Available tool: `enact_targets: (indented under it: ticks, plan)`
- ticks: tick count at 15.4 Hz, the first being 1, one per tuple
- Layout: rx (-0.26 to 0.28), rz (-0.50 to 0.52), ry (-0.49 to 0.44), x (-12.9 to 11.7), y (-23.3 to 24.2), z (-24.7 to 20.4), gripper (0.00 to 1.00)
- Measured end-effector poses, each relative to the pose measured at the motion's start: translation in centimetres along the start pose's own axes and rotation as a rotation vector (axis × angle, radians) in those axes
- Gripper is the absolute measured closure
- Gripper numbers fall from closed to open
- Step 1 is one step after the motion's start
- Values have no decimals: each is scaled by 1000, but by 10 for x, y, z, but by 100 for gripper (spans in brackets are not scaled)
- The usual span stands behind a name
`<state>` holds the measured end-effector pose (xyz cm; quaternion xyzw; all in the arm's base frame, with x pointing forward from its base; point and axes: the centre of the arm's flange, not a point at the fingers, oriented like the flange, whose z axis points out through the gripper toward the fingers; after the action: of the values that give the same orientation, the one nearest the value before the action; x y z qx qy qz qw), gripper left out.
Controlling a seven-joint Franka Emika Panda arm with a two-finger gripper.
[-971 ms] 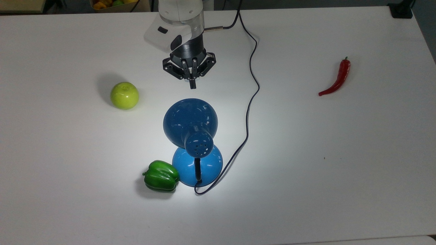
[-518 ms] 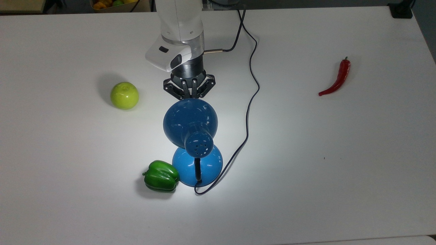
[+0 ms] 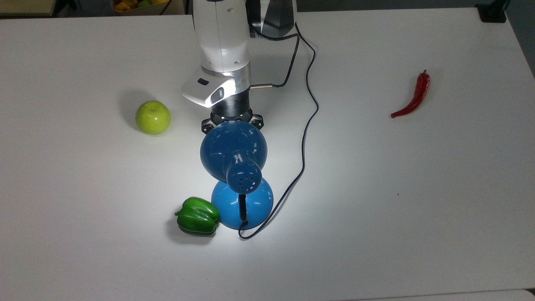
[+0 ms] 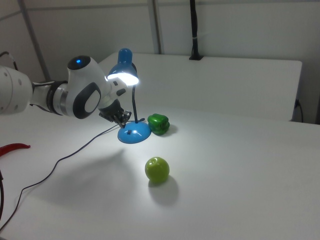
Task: Turn off lamp
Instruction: 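Lower the gripper onto the switch on the lamp base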
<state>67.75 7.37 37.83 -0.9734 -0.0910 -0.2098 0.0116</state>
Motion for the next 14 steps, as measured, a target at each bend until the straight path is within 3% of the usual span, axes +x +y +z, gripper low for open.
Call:
enact_targets:
  ticks: [14]
  plan:
    - [-20,-10,84,-9,0,53,99]
